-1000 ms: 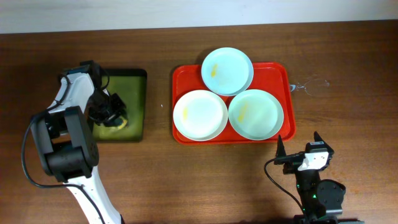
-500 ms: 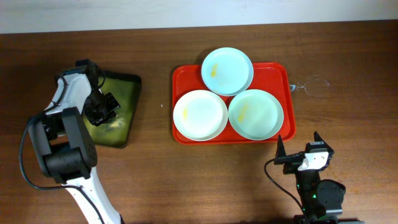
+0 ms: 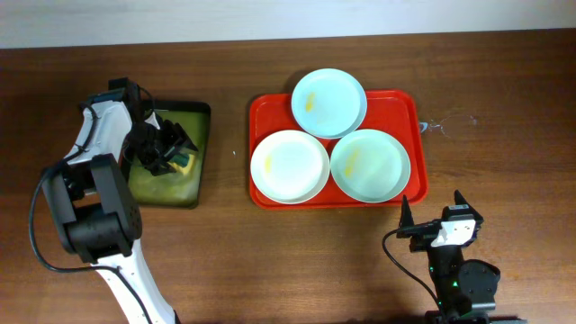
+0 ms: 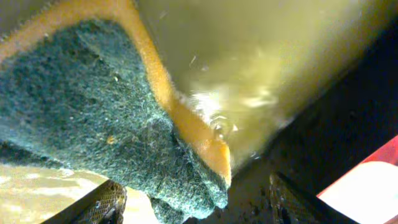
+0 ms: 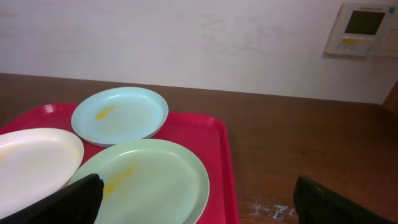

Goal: Clean dirty plates on tray and stack at the side
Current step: 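Grasp the yellow-green sponge with the left gripper and lift it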

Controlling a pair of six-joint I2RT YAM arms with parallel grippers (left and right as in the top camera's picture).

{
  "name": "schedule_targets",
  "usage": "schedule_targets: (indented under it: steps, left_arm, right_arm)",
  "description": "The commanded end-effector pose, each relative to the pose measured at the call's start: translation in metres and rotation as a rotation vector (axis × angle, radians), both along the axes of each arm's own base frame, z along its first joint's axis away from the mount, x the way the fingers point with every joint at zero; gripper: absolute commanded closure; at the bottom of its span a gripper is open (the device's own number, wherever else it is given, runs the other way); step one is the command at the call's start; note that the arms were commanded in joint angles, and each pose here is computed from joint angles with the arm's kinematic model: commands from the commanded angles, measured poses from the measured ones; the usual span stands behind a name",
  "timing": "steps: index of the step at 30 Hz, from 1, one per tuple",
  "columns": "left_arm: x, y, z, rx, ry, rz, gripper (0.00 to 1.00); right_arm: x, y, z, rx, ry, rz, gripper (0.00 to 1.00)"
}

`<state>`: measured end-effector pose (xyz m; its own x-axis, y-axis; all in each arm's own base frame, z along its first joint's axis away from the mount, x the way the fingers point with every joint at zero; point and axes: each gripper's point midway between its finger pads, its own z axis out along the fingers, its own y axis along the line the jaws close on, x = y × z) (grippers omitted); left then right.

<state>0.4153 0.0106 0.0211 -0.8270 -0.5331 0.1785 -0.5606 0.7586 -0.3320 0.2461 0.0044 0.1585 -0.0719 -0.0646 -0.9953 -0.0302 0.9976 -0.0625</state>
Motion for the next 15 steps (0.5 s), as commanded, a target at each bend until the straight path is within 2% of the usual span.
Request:
schedule_targets:
  steps: [1,4,6,9,11,12,15]
  left_arm:
    - [0.004,0.017,-0.004,0.089,0.0,0.004,0.29]
    - [-0.004,0.044,-0.011,0.223,0.064,0.1,0.35]
    - [-0.006,0.048,-0.014,0.245,0.091,0.183,0.35]
    - [-0.001,0.049,-0.016,0.255,0.075,0.202,0.4]
    - [-0.001,0.053,-0.016,0.275,0.073,0.203,0.62]
    - [-0.001,0.053,-0.016,0.275,0.072,0.203,0.64]
    - [-0.001,0.051,-0.016,0.271,0.072,0.202,0.58]
  right_arm:
    - [0.0,-0.002,-0.002,-0.007,0.003,-0.007,0.02]
    - [0.0,-0.002,-0.003,-0.007,0.003,-0.007,0.02]
    - [0.0,-0.002,-0.003,-0.007,0.003,-0.008,0.02]
    - [0.0,-0.002,-0.003,-0.007,0.003,-0.007,0.02]
    - [0.0,-0.002,-0.003,-0.007,0.003,-0.008,0.02]
    - [0.0,-0.002,-0.003,-0.007,0.003,-0.008,0.02]
    - [0.0,-0.002,-0.003,-0.007,0.003,-0.007,0.02]
